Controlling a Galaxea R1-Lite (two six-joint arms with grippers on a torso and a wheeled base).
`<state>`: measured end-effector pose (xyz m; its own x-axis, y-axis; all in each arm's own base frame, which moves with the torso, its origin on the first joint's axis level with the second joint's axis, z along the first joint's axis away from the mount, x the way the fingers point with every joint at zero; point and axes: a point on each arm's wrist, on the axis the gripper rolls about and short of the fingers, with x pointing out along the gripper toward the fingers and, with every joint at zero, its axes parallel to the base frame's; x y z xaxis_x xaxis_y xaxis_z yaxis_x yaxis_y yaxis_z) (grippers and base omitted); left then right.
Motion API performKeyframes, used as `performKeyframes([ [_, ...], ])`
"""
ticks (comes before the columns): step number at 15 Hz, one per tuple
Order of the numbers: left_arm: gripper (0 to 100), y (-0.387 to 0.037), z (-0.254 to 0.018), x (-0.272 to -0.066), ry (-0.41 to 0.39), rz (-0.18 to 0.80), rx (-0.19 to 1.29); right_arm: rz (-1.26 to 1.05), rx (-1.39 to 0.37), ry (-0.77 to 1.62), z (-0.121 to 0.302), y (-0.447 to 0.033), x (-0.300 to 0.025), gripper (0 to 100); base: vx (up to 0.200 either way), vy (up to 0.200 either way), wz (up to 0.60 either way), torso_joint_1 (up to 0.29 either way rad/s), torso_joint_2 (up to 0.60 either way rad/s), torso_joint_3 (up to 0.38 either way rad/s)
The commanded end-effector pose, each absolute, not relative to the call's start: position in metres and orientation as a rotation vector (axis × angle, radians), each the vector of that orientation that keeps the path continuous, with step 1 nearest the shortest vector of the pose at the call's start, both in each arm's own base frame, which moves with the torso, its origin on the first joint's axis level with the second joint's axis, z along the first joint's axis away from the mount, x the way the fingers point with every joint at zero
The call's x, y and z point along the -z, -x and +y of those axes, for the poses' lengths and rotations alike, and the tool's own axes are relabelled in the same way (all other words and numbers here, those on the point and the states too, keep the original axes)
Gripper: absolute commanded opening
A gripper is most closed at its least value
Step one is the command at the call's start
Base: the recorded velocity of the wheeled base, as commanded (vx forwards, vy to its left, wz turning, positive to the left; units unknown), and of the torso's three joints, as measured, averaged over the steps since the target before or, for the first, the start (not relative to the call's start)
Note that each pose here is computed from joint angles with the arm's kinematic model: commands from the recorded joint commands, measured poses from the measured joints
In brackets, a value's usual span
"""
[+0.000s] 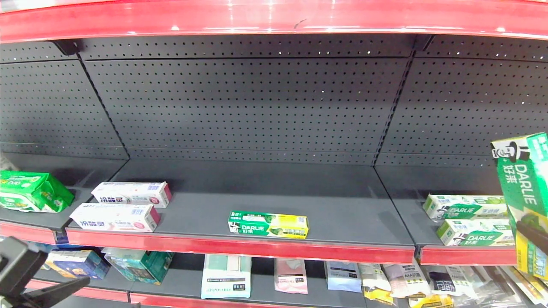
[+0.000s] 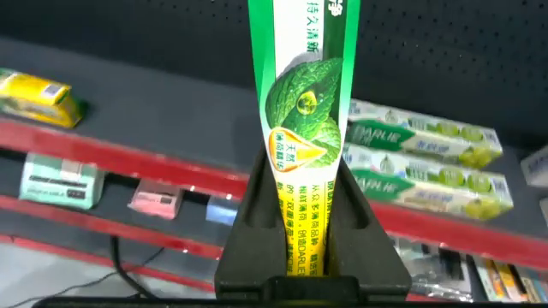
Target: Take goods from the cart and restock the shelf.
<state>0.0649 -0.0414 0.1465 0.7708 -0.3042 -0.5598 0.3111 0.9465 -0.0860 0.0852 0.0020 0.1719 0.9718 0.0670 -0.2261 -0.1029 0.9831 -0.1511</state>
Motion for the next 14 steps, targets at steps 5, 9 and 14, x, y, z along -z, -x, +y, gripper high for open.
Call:
performKeyframes([
  [5, 100, -0.013, -0.003, -0.135, -0.023, 0.5, 0.333, 0.518, -0.176, 0.201, 0.005, -0.104, -0.18, 0, 0.0, 0.0, 0.0, 0.0, 0.0, 0.0],
  [9, 100, -0.006, 0.002, -0.131, -0.035, 0.496, 0.318, 0.525, -0.191, 0.272, 0.004, -0.102, -0.176, 0, 0.0, 0.0, 0.0, 0.0, 0.0, 0.0],
  [14, 100, -0.003, 0.005, -0.13, -0.026, 0.475, 0.317, 0.522, -0.19, 0.274, 0.004, -0.101, -0.176, 0, 0.0, 0.0, 0.36, 0.0, 0.0, 0.003],
])
